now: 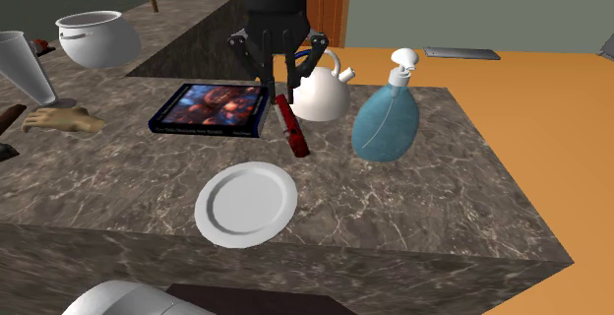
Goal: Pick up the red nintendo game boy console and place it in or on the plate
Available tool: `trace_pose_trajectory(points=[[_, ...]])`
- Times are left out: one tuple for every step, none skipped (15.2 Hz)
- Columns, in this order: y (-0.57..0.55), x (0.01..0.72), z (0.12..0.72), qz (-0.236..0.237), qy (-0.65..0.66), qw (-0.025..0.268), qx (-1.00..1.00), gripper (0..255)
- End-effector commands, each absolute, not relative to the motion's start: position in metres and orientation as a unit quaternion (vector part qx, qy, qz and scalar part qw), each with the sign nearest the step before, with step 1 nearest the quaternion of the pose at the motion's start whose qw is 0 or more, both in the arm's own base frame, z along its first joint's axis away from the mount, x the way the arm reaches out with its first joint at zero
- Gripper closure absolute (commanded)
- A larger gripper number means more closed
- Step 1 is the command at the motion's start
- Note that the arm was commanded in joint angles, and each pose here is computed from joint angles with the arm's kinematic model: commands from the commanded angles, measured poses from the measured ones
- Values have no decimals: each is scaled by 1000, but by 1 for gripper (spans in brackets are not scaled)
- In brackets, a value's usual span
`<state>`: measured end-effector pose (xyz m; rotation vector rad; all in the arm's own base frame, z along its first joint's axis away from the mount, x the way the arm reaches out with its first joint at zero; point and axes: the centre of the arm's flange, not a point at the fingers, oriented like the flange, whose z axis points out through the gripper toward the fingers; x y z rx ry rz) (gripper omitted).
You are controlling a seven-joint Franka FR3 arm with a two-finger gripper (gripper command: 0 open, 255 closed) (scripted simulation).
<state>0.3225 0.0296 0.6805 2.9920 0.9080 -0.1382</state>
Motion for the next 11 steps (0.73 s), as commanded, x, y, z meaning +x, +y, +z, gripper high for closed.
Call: trace_pose_trajectory(points=[[51, 311, 684, -44, 289, 6, 956, 255], [62, 304, 686, -44, 289, 6, 956, 255], [74, 298, 687, -44, 289, 6, 956, 255], [85, 292, 689, -44, 289, 6, 956, 255], [97, 285, 691, -44, 289, 6, 956, 255], [113, 276, 693, -44, 289, 6, 956, 255], [113, 276, 688, -44, 289, 6, 956, 255], [113, 276, 683, -44, 289, 6, 956, 255], [113, 276, 677, -44, 289, 6, 956, 255], [113, 276, 672, -44, 289, 6, 956, 255], [113, 276, 667, -44, 289, 6, 956, 255]])
